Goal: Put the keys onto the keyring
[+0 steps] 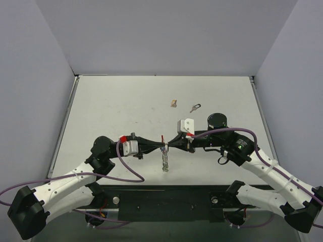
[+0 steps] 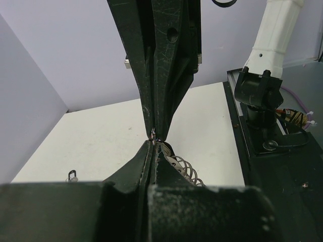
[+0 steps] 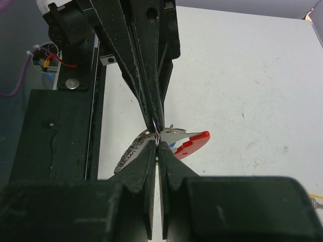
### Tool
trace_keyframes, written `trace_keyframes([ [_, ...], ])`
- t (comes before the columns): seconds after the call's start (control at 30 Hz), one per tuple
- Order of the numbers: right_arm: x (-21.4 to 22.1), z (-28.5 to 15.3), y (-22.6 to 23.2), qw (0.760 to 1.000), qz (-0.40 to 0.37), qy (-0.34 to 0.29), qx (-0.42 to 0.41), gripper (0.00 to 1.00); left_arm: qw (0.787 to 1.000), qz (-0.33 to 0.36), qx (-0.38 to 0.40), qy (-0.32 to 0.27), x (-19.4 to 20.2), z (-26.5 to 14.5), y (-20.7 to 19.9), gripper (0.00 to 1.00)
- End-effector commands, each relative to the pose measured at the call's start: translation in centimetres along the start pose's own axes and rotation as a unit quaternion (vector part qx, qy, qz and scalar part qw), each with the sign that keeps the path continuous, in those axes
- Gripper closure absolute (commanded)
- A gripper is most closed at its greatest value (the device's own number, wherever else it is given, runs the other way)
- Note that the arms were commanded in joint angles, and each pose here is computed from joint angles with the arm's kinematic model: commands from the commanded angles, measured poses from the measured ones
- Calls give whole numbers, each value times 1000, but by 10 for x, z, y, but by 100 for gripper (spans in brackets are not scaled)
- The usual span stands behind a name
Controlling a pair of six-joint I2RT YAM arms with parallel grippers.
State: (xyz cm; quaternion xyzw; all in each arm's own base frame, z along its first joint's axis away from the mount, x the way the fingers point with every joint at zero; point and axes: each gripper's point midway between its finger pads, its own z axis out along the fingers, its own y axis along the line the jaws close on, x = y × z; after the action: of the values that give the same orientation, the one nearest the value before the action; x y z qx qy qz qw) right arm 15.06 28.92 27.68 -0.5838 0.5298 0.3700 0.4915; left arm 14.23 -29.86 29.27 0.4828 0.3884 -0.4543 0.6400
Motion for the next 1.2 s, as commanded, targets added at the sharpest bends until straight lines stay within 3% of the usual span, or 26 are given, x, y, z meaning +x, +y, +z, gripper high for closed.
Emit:
trace_keyframes([
  [0.0,-33,0,-4,998,-30,-48,-4,100,1000,15,9,-4,-11,6,1,100],
  [1.17,-25,4,-4,999,-26,-35,-5,100,999,17,0,40,2,8,7,100],
])
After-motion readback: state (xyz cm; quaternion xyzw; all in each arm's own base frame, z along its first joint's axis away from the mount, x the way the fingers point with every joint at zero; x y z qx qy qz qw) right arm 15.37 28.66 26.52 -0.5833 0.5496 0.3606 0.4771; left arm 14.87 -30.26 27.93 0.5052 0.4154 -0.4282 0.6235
